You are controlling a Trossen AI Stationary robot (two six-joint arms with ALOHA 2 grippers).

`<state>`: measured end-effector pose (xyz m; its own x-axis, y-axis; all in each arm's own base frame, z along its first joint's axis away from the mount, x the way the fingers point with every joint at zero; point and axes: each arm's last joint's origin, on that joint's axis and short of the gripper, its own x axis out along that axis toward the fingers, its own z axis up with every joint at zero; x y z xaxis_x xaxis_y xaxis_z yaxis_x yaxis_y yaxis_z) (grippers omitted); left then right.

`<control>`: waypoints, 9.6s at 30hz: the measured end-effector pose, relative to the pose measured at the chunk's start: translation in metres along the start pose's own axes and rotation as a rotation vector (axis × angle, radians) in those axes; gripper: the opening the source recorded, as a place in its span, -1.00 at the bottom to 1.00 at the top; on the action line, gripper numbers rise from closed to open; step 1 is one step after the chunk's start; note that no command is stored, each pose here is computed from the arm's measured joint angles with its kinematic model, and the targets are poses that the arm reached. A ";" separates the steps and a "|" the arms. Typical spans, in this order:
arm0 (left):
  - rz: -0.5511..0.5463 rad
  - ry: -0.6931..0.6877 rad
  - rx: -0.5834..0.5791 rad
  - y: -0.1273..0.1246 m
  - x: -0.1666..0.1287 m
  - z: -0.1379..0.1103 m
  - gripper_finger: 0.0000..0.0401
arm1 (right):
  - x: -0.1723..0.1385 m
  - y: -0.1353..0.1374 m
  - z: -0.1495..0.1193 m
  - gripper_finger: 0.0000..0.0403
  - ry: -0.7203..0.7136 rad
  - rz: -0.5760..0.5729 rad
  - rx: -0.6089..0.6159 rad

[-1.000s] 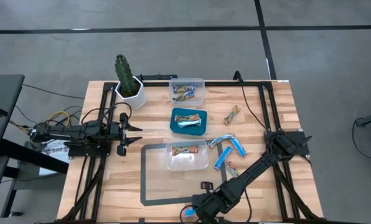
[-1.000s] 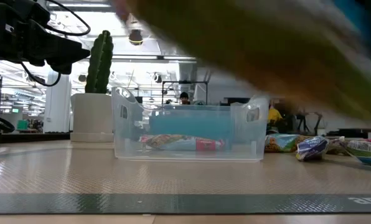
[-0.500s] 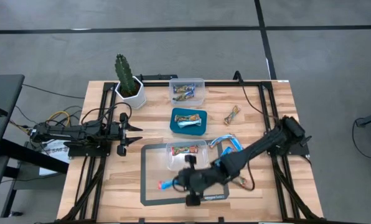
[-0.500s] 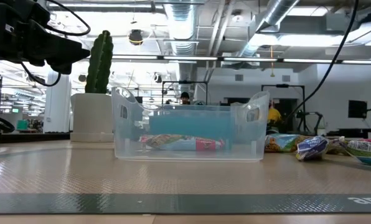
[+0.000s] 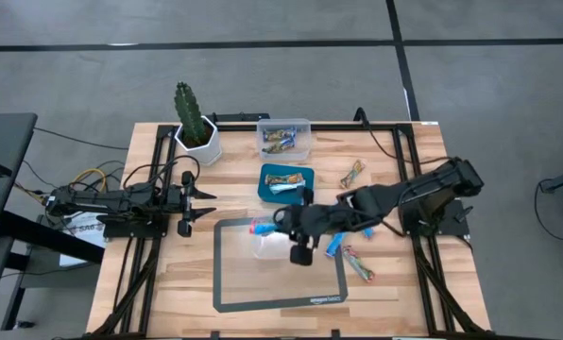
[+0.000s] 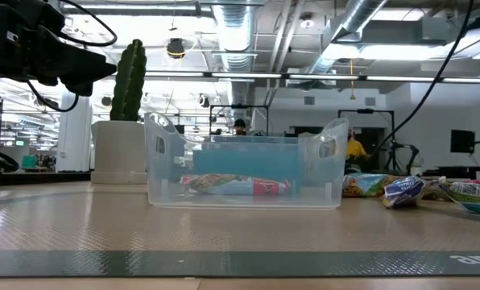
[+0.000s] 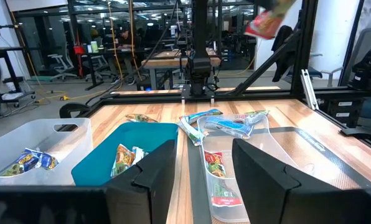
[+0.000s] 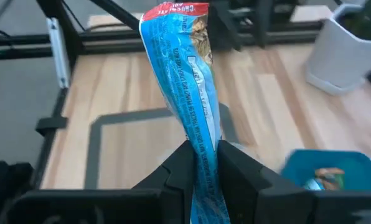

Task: Pick and place Granola Bars by type
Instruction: Put the red granola bar into the bottom transparent bin

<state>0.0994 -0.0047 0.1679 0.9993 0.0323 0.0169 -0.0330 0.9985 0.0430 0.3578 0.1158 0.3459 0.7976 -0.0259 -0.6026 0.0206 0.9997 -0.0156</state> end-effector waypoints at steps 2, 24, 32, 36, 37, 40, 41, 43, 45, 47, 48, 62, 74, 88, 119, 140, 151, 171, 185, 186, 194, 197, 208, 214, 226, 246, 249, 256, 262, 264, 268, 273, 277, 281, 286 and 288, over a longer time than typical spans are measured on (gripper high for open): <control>0.000 0.000 0.000 0.000 0.000 0.000 -0.24 | -0.002 -0.006 -0.002 -0.70 0.033 -0.015 -0.002; 0.000 0.000 0.000 0.000 0.000 0.000 -0.24 | 0.084 -0.044 -0.056 -0.70 0.487 -0.133 -0.016; 0.000 0.000 0.000 0.000 0.000 0.000 -0.24 | 0.111 -0.041 -0.074 -0.70 0.564 -0.143 -0.032; 0.000 0.000 0.000 0.000 0.000 0.000 -0.24 | 0.111 -0.041 -0.073 -0.70 0.556 -0.145 -0.031; 0.000 0.000 0.000 0.000 0.000 0.000 -0.24 | 0.109 -0.041 -0.072 -0.70 0.551 -0.144 -0.030; 0.000 0.000 0.000 0.000 0.000 0.000 -0.24 | 0.097 -0.041 -0.063 -0.70 0.510 -0.135 -0.031; -0.001 0.000 0.000 0.000 0.000 0.000 -0.24 | 0.091 -0.040 -0.060 -0.70 0.503 -0.131 -0.037; 0.000 0.000 0.000 0.000 0.000 0.000 -0.24 | 0.080 -0.038 -0.057 -0.70 0.504 -0.123 -0.058; 0.000 0.000 0.000 0.000 0.000 0.000 -0.24 | 0.066 -0.035 -0.057 -0.70 0.532 -0.129 -0.064; 0.000 0.000 0.000 0.000 0.000 0.000 -0.24 | 0.050 -0.034 -0.059 -0.70 0.579 -0.156 -0.050; 0.000 0.000 0.000 0.000 0.000 0.000 -0.24 | 0.043 -0.034 -0.061 -0.70 0.608 -0.171 -0.043; 0.000 0.000 0.000 0.000 0.000 0.000 -0.24 | 0.007 -0.039 -0.142 -0.17 0.774 -0.351 0.252; -0.001 0.000 0.000 0.000 0.000 0.000 -0.24 | -0.002 -0.009 -0.178 0.14 0.950 -0.305 0.481; -0.001 0.000 0.000 0.000 0.000 0.000 -0.24 | -0.010 0.028 -0.188 0.13 0.975 -0.259 0.584; 0.000 0.000 0.000 0.000 0.000 0.000 -0.24 | 0.026 0.022 -0.249 -0.06 0.995 -0.222 0.677; 0.000 0.000 0.000 0.000 0.000 0.000 -0.24 | 0.023 0.023 -0.231 -0.70 0.851 -0.147 0.651; -0.001 0.000 0.000 0.000 0.000 0.000 -0.24 | -0.006 0.017 -0.190 -0.70 0.595 -0.096 0.609; -0.001 0.000 0.000 0.000 0.000 0.000 -0.24 | 0.004 -0.009 -0.113 -0.70 -0.042 -0.113 0.189; -0.001 0.000 0.000 0.000 0.000 0.000 -0.24 | 0.052 -0.017 -0.103 -0.70 0.156 -0.098 -0.024; 0.000 0.000 0.000 0.000 0.000 0.000 -0.24 | 0.055 -0.016 -0.101 -0.70 0.185 -0.094 -0.046; 0.000 0.000 0.000 0.000 0.000 0.000 -0.24 | 0.073 -0.014 -0.086 -0.70 0.440 -0.079 -0.258; 0.000 0.000 0.000 0.000 0.000 0.000 -0.24 | 0.080 -0.011 -0.079 -0.70 0.478 -0.066 -0.336; 0.000 0.000 0.000 0.000 0.000 0.000 -0.24 | 0.113 -0.002 -0.080 -0.70 0.555 -0.029 -0.465; 0.000 0.000 0.000 0.000 0.000 0.000 -0.24 | 0.113 -0.002 -0.080 -0.70 0.564 0.016 -0.463; 0.000 0.000 0.000 0.000 0.000 0.000 -0.24 | 0.113 -0.003 -0.080 -0.45 0.568 0.004 -0.456; 0.000 0.000 0.000 0.000 0.000 0.000 -0.24 | 0.053 -0.019 -0.071 -0.23 0.653 -0.265 0.017; 0.000 0.000 0.000 0.000 0.000 0.000 -0.24 | 0.028 -0.027 -0.073 -0.24 0.723 -0.396 0.091; 0.000 0.000 0.000 0.000 0.000 0.000 -0.24 | -0.018 -0.045 -0.087 -0.21 0.764 -0.596 0.294; 0.000 0.000 0.000 0.000 0.000 0.000 -0.24 | -0.024 -0.061 -0.118 -0.18 0.736 -0.571 0.419; 0.000 0.000 0.000 0.000 0.000 0.000 -0.24 | -0.023 -0.066 -0.131 -0.19 0.737 -0.538 0.468; 0.000 0.000 0.000 0.000 0.000 0.000 -0.24 | -0.022 -0.076 -0.159 -0.19 0.768 -0.478 0.564; -0.001 0.000 0.000 0.000 0.000 0.000 -0.24 | -0.024 -0.085 -0.183 -0.19 0.814 -0.490 0.628; -0.001 0.000 0.000 0.000 0.000 0.000 -0.24 | -0.023 -0.089 -0.195 -0.19 0.845 -0.514 0.631; -0.001 0.000 0.000 0.000 0.000 0.000 -0.24 | -0.018 -0.091 -0.205 -0.20 0.866 -0.511 0.647; 0.000 0.000 0.000 0.000 0.000 0.000 -0.24 | -0.012 -0.090 -0.220 -0.18 0.892 -0.492 0.698; 0.000 0.000 0.000 0.000 0.000 0.000 -0.24 | -0.010 -0.089 -0.225 -0.18 0.892 -0.467 0.715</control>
<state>0.0994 -0.0047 0.1678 0.9994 0.0320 0.0165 -0.0327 0.9985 0.0432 0.2129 0.0267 0.1738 -0.0588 -0.0912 -0.9941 0.7415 0.6627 -0.1047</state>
